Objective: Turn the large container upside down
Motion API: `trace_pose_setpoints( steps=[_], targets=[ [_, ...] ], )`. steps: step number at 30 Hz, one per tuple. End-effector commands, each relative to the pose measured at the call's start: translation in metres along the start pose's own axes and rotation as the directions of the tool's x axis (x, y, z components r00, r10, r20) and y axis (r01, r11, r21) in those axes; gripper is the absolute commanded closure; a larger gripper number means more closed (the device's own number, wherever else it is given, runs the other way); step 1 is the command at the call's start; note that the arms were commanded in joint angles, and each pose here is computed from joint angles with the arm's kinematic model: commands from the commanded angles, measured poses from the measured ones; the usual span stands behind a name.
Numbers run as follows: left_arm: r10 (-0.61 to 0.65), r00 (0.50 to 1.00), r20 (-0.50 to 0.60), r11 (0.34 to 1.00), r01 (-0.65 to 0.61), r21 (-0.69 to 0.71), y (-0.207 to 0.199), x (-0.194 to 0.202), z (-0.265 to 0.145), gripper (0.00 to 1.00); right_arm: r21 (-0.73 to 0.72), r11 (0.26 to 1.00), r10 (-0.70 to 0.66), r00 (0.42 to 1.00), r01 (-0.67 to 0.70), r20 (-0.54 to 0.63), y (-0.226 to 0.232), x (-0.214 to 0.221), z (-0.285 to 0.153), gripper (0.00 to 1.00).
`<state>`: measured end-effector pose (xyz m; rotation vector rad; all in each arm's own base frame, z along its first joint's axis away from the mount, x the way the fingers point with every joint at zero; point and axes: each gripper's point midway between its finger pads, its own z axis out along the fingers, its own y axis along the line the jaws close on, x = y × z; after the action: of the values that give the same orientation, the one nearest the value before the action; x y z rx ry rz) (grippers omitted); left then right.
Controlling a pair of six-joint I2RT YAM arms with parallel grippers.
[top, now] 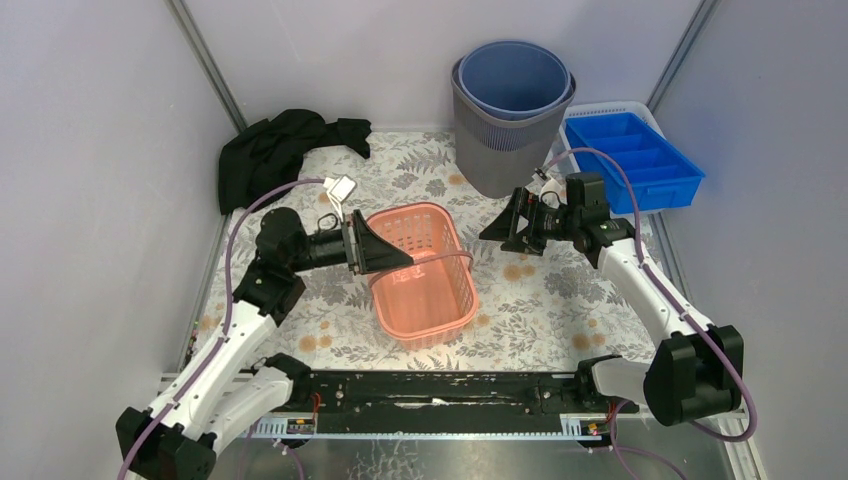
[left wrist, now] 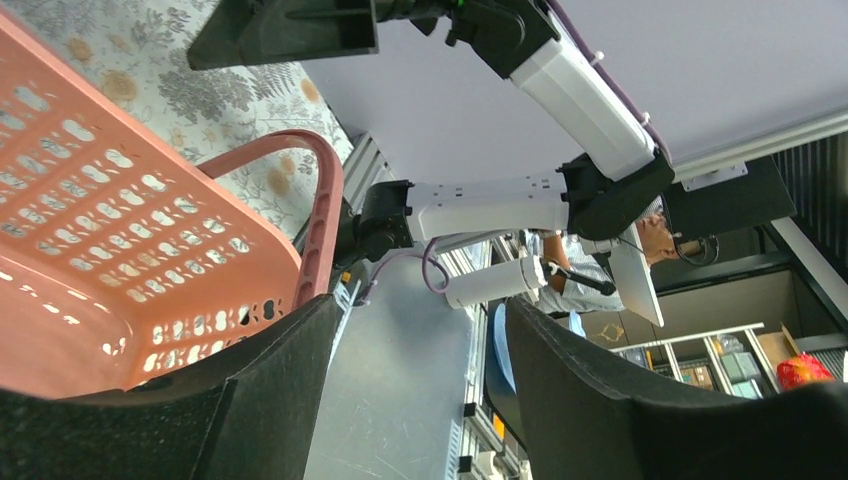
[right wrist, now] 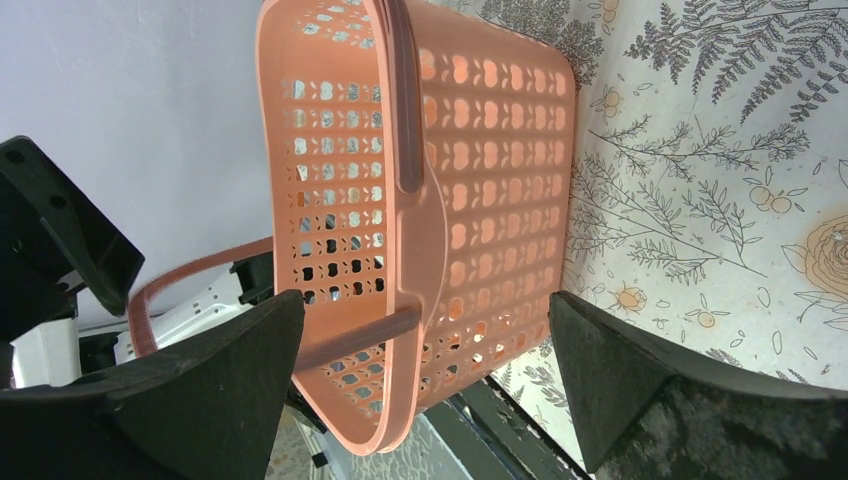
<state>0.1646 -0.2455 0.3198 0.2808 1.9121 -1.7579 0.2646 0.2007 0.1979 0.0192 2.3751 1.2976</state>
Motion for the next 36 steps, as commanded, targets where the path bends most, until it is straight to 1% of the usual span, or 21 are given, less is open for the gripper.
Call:
trace_pose_setpoints(
  steps=[1,8,12,15,16,17,20,23,26,29,34,36],
  targets=[
    [-0.05,0.998,-0.022,0.999,0.05,-0.022,0.012,0.018,0.003,0.29,-0.017,0.999,-0.045,0.999,0.045,0.011,0.007,-0.006,0.0,0.01],
    [-0.067,0.997,-0.046,0.998,0.066,-0.016,0.013,0.036,0.002,0.28,-0.008,0.999,-0.041,0.999,0.041,0.004,0.004,-0.005,0.001,0.01],
    [-0.053,0.998,-0.034,0.998,0.051,-0.044,0.013,0.037,-0.002,0.2,0.012,0.999,-0.031,1.0,0.031,0.002,0.001,-0.005,0.002,0.01],
    [-0.016,1.0,-0.006,0.994,0.016,-0.108,0.014,0.03,-0.005,0.15,0.021,0.999,-0.024,1.0,0.024,-0.018,0.0,-0.002,0.0,0.01],
    [0.005,1.0,0.005,0.992,-0.004,-0.125,0.013,0.027,-0.006,0.09,-0.005,1.0,-0.024,0.999,0.024,-0.03,0.003,0.0,0.0,0.01],
    [0.022,1.0,0.015,0.99,-0.02,-0.141,0.012,0.024,-0.008,0.01,-0.047,0.999,-0.022,0.999,0.02,-0.045,0.008,0.003,0.002,0.01],
    [0.079,0.996,0.052,0.983,-0.069,-0.172,0.009,0.018,-0.014,0.0,-0.167,0.985,0.024,0.994,-0.041,-0.102,0.019,0.008,0.003,0.01],
    [0.115,0.984,0.133,0.975,-0.087,-0.203,0.009,0.012,-0.024,0.0,-0.216,0.974,0.046,0.993,-0.068,-0.107,0.023,0.007,0.001,0.01],
    [0.157,0.97,0.187,0.976,-0.124,-0.177,-0.002,0.012,-0.032,0.0,-0.192,0.981,-0.001,0.999,-0.009,-0.054,0.029,0.001,-0.006,0.01],
    [0.173,0.964,0.2,0.973,-0.135,-0.188,-0.004,0.013,-0.037,0.0,-0.178,0.982,-0.072,0.997,0.069,-0.01,0.04,-0.004,-0.017,0.01],
    [0.123,0.969,0.214,0.983,-0.088,-0.164,-0.005,0.017,-0.039,0.0,-0.13,0.972,-0.187,0.979,0.196,0.08,0.062,-0.014,-0.037,0.01],
    [0.115,0.966,0.23,0.987,-0.085,-0.133,-0.01,0.017,-0.039,0.0,-0.057,0.965,-0.25,0.964,0.256,0.096,0.072,-0.014,-0.04,0.0]
  ],
)
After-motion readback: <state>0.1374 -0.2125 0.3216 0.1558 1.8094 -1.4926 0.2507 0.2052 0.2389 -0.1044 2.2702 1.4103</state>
